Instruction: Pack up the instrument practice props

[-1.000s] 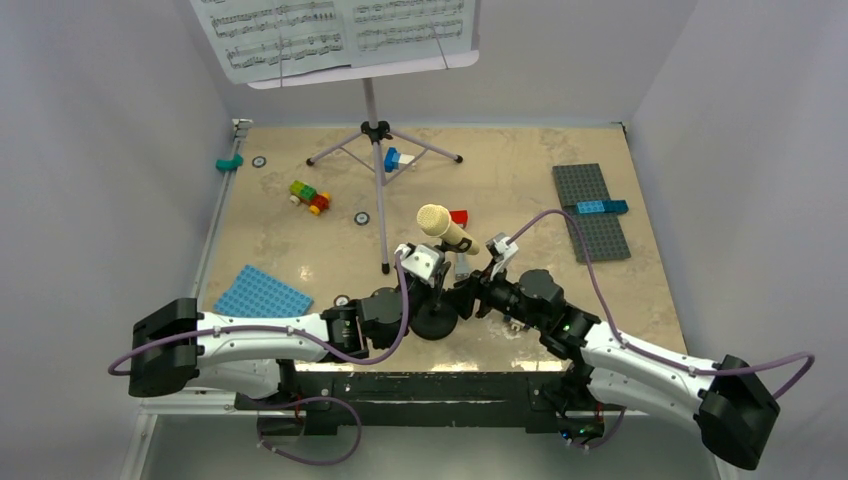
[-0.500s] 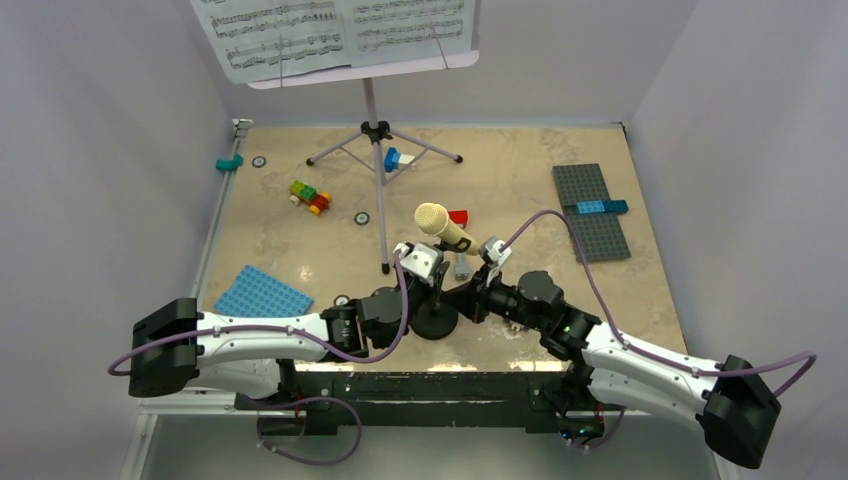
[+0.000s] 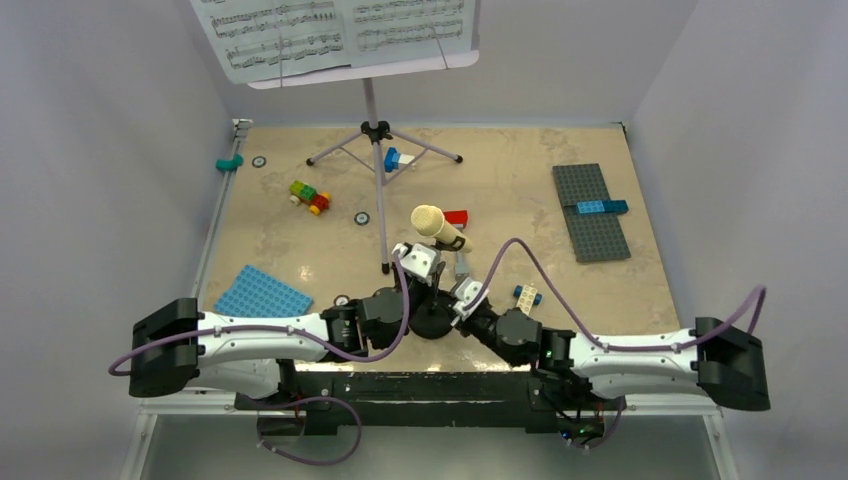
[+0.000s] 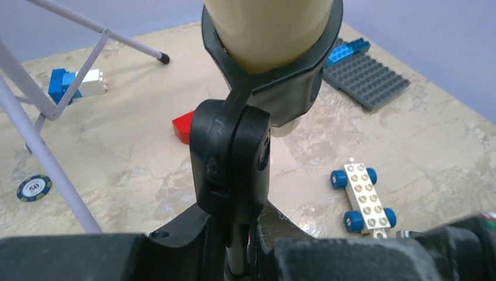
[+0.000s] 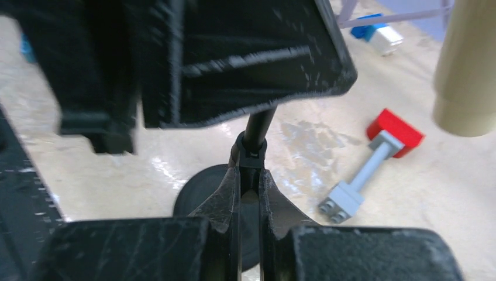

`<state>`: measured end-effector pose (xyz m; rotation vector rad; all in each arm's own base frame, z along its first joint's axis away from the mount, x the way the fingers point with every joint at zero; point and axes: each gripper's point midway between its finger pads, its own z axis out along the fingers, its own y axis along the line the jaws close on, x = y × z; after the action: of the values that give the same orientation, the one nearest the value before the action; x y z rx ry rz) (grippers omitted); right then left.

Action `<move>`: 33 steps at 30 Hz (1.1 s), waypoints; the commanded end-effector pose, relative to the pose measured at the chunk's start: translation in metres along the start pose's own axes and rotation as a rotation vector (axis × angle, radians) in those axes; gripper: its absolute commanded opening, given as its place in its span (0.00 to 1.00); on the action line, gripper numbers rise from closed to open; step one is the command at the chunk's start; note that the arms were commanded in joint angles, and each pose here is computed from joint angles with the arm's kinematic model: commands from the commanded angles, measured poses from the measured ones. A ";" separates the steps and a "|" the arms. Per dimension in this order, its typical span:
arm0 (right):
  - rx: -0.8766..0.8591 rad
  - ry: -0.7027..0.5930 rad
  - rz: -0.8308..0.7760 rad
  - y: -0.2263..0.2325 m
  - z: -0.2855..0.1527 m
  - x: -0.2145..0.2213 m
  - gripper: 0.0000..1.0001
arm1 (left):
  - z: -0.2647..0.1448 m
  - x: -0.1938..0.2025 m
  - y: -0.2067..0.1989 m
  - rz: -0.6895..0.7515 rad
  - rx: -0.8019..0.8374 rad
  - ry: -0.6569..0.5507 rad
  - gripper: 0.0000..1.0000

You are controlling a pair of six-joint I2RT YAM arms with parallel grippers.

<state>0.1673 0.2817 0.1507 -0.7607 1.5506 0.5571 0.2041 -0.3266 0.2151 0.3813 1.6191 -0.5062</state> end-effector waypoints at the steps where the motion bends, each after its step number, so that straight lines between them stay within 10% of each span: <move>1: 0.237 -0.018 -0.257 -0.025 0.002 -0.019 0.00 | -0.012 0.058 -0.015 0.007 0.090 0.164 0.00; 17: 0.395 -0.038 -0.530 -0.028 -0.006 -0.042 0.00 | -0.014 0.069 -0.012 0.011 0.101 0.158 0.00; 24: 0.238 -0.012 -0.203 -0.015 -0.022 -0.046 0.61 | -0.014 0.066 -0.009 0.010 0.091 0.142 0.00; 33: 0.157 -0.004 0.066 -0.017 -0.053 -0.056 0.70 | -0.013 0.065 -0.008 0.014 0.085 0.131 0.00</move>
<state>0.1549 0.2484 0.2091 -0.7010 1.5021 0.3319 0.1909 -0.3276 0.1670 0.4751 1.6889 -0.5168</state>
